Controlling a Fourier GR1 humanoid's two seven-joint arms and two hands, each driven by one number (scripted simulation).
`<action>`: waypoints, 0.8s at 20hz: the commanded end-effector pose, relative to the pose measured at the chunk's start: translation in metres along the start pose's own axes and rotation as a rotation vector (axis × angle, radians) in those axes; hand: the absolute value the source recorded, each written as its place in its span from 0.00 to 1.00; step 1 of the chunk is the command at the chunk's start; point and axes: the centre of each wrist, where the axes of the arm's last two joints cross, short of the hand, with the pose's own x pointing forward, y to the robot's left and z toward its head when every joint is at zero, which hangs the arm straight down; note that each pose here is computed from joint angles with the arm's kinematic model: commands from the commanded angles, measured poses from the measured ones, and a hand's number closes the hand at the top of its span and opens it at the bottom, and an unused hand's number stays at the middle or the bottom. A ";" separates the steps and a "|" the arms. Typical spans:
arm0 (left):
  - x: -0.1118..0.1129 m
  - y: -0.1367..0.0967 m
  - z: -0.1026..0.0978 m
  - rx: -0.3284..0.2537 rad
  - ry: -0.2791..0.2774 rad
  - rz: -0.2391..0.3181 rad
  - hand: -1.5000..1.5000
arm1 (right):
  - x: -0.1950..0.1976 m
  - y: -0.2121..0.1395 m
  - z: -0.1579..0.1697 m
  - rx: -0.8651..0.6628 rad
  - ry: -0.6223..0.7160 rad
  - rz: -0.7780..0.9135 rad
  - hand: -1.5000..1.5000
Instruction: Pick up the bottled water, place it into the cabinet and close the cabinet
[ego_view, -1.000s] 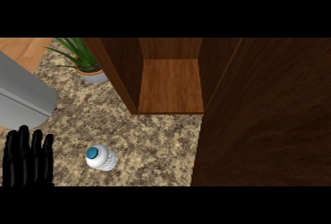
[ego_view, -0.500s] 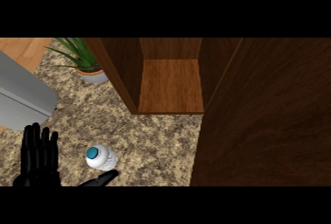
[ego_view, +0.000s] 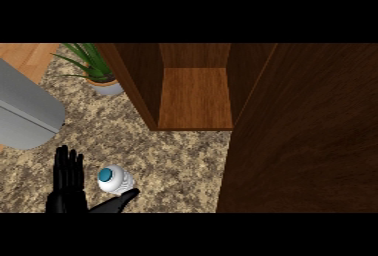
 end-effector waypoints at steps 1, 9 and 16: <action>-0.035 0.011 0.013 -0.007 0.012 0.007 0.00 | 0.033 0.000 0.021 -0.010 -0.057 0.036 0.00; -0.072 0.032 -0.007 0.046 0.020 -0.004 0.00 | 0.040 0.000 0.030 -0.011 -0.072 0.032 0.00; -0.108 0.043 0.013 0.037 0.061 -0.005 0.00 | 0.040 0.006 0.023 -0.015 -0.058 0.031 0.00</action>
